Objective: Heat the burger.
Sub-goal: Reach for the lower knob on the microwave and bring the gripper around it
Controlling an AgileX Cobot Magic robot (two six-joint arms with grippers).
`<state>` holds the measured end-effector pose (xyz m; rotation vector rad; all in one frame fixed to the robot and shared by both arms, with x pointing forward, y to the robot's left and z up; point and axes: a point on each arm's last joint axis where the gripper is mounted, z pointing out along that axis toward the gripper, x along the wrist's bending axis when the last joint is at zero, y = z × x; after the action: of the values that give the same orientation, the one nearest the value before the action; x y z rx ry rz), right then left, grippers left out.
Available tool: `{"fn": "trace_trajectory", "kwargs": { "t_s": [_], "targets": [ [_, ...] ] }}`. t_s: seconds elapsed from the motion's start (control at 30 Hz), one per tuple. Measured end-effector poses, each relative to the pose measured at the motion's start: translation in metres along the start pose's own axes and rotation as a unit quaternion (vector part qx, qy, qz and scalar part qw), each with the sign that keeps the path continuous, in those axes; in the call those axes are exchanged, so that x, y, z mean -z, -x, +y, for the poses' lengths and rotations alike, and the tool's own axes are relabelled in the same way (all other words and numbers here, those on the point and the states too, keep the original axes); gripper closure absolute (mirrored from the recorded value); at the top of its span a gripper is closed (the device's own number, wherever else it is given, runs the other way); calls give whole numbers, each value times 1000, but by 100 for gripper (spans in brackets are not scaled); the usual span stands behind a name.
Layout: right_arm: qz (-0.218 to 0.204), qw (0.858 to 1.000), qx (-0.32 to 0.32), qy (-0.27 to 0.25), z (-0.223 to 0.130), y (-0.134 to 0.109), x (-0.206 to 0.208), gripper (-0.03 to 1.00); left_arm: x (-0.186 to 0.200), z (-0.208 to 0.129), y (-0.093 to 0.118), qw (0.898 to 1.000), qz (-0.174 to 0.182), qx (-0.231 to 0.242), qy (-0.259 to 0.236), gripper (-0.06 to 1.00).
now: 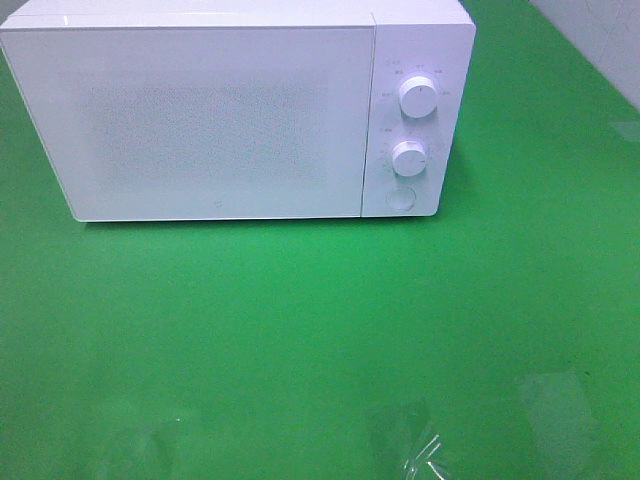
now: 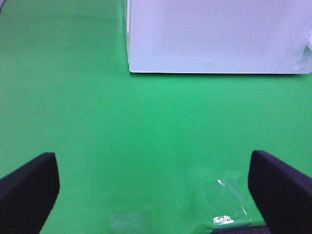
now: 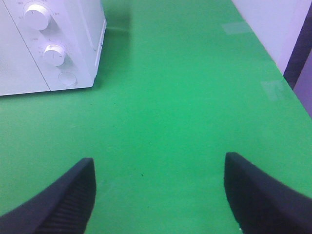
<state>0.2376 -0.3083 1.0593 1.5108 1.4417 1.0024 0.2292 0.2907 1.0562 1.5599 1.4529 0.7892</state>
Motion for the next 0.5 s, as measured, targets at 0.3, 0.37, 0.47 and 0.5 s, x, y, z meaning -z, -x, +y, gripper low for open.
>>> {"fn": "trace_trajectory", "kwargs": {
  "t_s": [0.3,0.37,0.47,0.5],
  "targets": [
    [0,1000,0,0,0,0,0,26,0,0,0,1000,0,0,0,-3],
    [0,1000,0,0,0,0,0,26,0,0,0,1000,0,0,0,-3],
    [0,1000,0,0,0,0,0,26,0,0,0,1000,0,0,0,-3],
    [0,1000,0,0,0,0,0,26,0,0,0,1000,0,0,0,-3]
  ]
}}
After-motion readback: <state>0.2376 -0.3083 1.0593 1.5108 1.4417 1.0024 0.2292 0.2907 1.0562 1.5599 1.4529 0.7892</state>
